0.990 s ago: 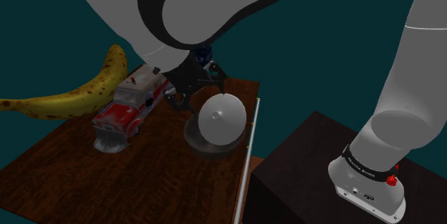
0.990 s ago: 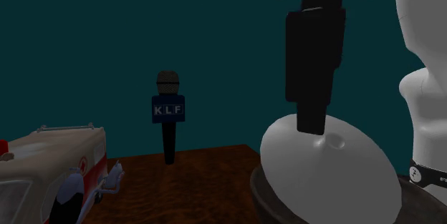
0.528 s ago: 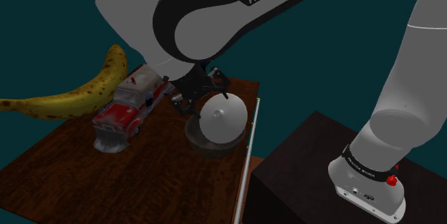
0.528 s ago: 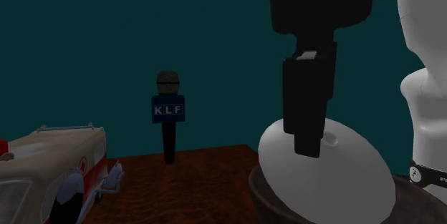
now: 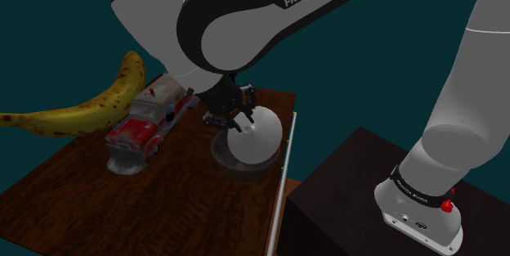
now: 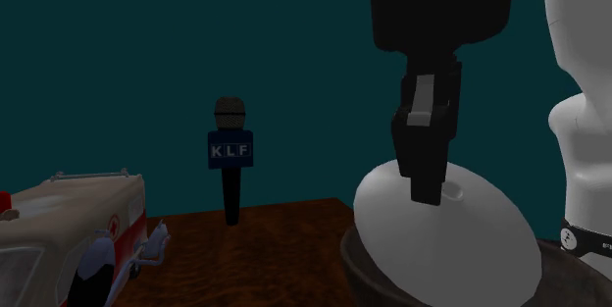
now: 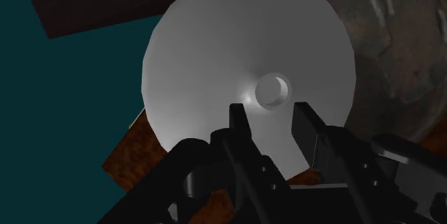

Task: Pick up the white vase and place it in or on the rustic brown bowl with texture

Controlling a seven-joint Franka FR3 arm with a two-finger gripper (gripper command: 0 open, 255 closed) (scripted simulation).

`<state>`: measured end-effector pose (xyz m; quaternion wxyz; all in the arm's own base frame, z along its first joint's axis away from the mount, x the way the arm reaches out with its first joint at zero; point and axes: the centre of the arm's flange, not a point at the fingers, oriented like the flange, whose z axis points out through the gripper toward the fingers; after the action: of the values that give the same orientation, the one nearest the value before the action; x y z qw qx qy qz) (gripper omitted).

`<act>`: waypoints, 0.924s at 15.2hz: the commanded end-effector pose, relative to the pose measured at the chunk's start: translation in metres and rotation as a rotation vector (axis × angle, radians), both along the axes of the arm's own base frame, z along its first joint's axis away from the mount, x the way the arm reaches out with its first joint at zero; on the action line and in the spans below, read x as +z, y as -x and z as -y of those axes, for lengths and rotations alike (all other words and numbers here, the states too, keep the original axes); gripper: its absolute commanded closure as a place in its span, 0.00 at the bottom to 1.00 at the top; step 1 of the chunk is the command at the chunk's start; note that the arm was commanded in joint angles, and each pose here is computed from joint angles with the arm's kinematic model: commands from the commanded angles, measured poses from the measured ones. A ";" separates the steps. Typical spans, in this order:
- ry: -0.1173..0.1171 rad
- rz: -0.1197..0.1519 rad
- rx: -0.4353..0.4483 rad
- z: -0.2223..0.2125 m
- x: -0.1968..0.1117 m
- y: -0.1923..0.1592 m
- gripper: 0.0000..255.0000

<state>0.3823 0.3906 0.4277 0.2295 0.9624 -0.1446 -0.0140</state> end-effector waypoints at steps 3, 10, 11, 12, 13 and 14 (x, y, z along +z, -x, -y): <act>0.000 0.000 0.000 0.000 0.000 0.000 1.00; 0.000 0.000 0.000 0.000 0.011 0.000 1.00; 0.000 0.000 0.000 0.000 0.016 0.000 1.00; 0.000 0.000 0.000 0.000 0.021 0.000 1.00; 0.000 0.000 0.000 0.000 0.026 0.000 1.00; 0.000 0.000 0.000 0.000 0.032 0.000 1.00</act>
<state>0.3830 0.3914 0.4532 0.2293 0.9624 -0.1446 -0.0138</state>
